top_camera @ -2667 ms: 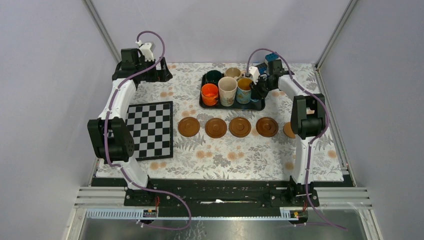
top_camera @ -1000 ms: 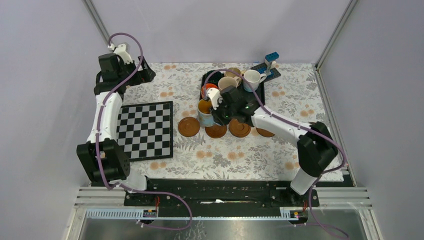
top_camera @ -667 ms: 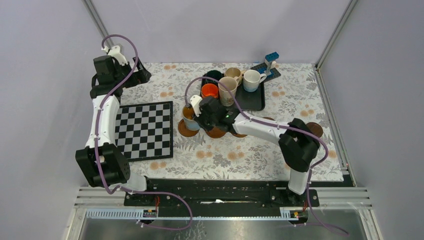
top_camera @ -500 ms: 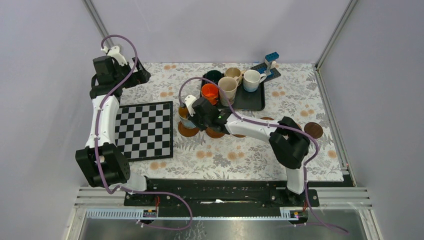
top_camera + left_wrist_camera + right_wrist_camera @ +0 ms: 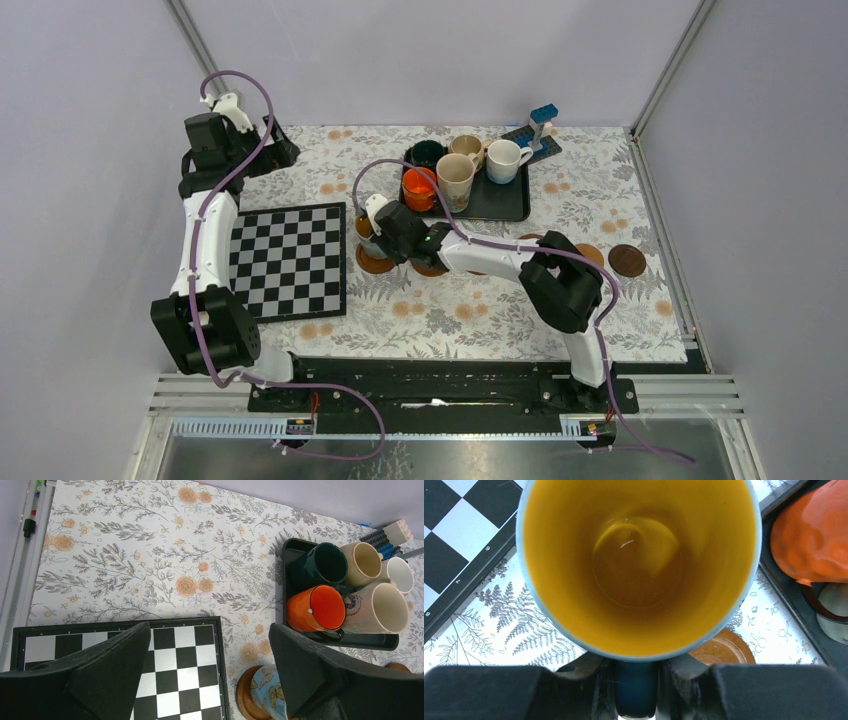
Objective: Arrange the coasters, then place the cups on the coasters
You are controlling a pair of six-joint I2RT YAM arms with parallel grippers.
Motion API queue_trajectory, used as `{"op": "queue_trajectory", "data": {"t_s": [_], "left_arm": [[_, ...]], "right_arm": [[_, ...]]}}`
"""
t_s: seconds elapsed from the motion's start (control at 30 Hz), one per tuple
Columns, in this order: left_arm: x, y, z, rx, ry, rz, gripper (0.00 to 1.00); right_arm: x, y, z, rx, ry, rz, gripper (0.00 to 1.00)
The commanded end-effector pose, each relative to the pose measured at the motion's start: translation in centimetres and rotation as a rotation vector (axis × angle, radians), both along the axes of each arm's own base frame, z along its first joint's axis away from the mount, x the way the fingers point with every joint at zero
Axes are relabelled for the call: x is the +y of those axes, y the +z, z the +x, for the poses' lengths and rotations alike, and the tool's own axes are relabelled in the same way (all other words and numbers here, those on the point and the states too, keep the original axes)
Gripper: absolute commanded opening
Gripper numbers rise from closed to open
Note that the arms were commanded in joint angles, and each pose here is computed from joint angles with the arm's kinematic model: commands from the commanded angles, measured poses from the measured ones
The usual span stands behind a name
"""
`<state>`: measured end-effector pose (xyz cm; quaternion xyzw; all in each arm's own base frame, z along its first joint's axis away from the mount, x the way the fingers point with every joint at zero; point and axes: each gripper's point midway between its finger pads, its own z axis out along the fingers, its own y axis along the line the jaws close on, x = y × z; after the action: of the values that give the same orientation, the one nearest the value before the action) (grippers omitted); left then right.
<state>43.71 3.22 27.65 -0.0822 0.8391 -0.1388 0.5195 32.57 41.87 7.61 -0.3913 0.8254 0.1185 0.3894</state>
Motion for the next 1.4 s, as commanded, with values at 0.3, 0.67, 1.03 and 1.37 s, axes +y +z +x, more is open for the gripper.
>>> {"op": "queue_trajectory", "data": {"t_s": [0.3, 0.67, 1.03, 1.37], "left_arm": [[0.4, 2.0, -0.2, -0.075, 0.015, 0.006, 0.99], [0.4, 1.7, -0.1, -0.067, 0.008, 0.002, 0.99], [0.2, 1.4, -0.2, -0.063, -0.001, -0.007, 0.99], [-1.0, 1.0, -0.7, -0.043, -0.111, 0.026, 0.99]], "right_arm": [[4.0, 4.1, 0.7, -0.063, -0.042, 0.187, 0.0], [3.6, 3.0, -0.4, -0.018, -0.074, 0.175, 0.16], [2.6, 4.1, -1.2, 0.0, -0.099, 0.176, 0.63], [0.5, 12.1, -3.3, 0.14, 0.231, 0.262, 0.95]]}}
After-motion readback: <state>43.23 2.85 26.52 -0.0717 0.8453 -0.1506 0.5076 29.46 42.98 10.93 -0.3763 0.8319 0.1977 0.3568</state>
